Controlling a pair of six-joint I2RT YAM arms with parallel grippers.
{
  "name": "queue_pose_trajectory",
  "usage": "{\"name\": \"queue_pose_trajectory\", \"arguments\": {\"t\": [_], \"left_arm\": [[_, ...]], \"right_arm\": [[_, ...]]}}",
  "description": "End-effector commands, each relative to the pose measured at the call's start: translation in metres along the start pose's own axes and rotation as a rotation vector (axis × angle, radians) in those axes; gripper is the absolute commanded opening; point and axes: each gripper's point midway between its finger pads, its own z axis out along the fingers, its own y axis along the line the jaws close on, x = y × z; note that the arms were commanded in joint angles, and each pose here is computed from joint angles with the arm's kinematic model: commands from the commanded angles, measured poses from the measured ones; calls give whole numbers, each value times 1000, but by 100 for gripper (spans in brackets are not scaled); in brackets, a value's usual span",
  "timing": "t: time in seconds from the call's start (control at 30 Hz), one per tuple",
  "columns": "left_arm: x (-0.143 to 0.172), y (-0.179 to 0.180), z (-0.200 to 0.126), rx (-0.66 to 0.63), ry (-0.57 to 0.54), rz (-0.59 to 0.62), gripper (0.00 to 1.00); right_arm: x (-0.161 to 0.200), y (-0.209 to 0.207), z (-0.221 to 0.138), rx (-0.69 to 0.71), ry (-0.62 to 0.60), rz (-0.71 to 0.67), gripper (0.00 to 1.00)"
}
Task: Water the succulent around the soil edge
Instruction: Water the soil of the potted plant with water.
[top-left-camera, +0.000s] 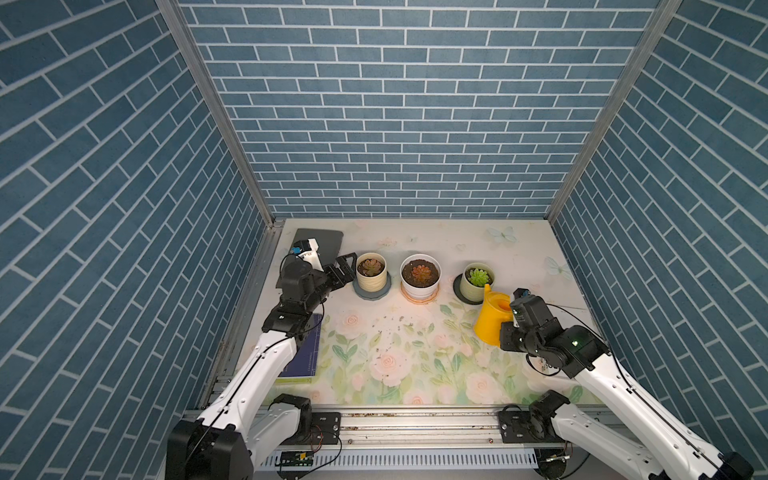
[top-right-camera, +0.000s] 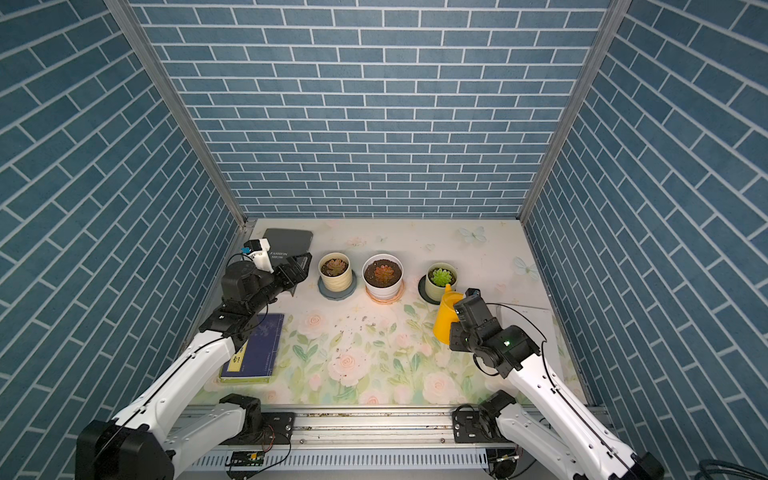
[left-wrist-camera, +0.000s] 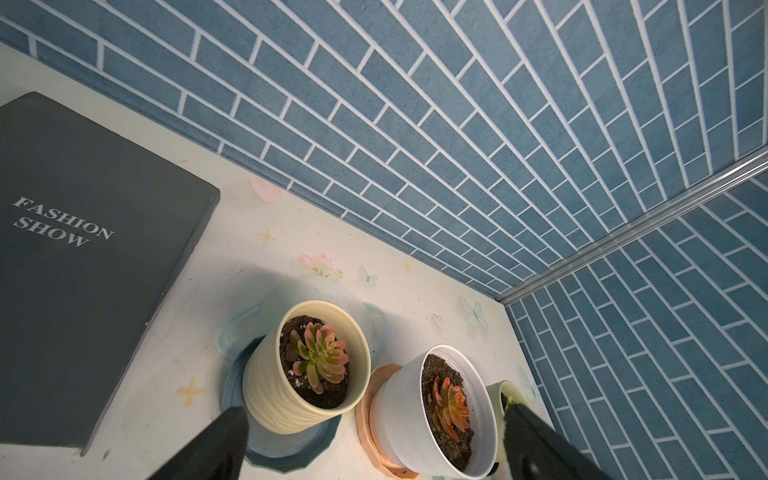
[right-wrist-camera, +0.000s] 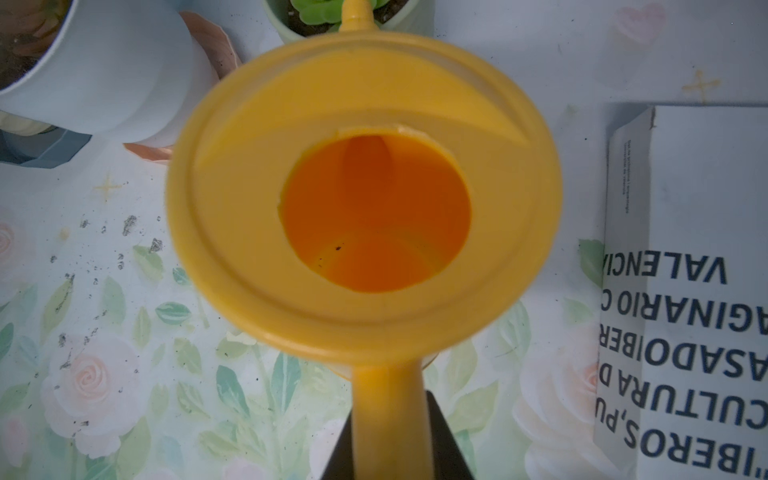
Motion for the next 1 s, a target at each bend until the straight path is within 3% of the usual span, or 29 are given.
{"name": "queue_pose_trajectory", "arguments": {"t": [0.0, 0.7, 0.97], "left_arm": [[3, -1, 1, 10, 4, 1, 100], [5, 1, 4, 4, 12, 0, 100], [4, 2, 4, 1, 11, 2, 100]], "right_arm": [[-8, -6, -8, 16, -46, 13, 0], [-15, 45, -8, -239, -87, -65, 0], [-19, 56, -1, -242, -66, -111, 0]]}}
